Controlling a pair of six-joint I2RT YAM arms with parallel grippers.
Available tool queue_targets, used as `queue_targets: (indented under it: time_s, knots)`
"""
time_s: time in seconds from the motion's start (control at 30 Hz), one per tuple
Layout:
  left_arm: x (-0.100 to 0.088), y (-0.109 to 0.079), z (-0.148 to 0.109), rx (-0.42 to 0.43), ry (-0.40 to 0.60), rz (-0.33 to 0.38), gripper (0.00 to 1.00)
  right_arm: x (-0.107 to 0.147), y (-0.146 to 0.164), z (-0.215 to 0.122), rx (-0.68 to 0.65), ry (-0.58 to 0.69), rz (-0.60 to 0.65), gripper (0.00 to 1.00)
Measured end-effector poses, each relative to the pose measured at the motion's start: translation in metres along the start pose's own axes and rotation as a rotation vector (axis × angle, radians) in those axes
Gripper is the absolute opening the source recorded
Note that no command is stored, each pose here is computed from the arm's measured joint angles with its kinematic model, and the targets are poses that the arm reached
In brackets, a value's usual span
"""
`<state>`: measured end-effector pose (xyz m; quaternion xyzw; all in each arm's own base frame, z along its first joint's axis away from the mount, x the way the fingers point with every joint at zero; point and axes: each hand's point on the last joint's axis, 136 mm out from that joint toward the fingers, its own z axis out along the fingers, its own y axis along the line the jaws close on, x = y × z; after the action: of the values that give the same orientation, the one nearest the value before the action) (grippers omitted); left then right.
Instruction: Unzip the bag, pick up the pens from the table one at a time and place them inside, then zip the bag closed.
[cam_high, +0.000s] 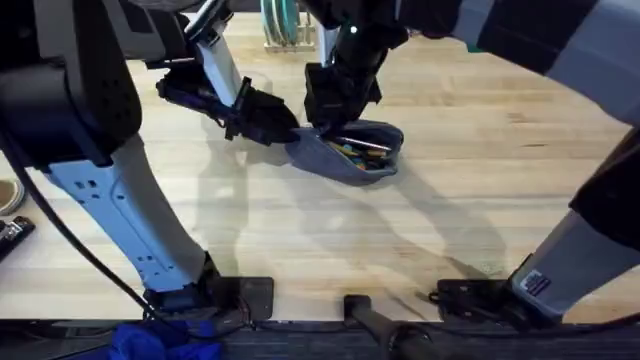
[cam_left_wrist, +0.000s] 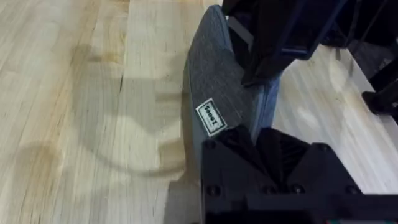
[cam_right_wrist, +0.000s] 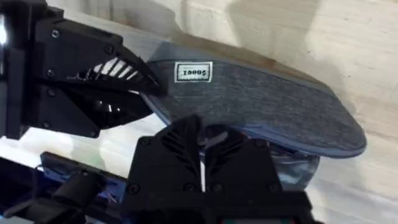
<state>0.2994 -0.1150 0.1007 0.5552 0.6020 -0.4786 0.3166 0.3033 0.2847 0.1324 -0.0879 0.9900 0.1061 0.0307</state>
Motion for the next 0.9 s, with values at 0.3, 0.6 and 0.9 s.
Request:
queue_targets:
  time_s: [0.3,0.6,0.9]
  knots:
    - [-0.002,0.0,0.003,0.004,-0.006,0.003,0.041,0.003,-0.005,-0.001,-0.009,0.028,-0.017,0.034]
    - [-0.004,-0.001,0.004,0.008,-0.013,-0.003,0.041,0.015,-0.01,-0.009,-0.015,0.021,-0.029,0.035]
    - [-0.005,-0.004,0.008,0.02,-0.015,-0.008,0.041,0.024,-0.028,-0.011,-0.023,0.02,-0.033,0.034]
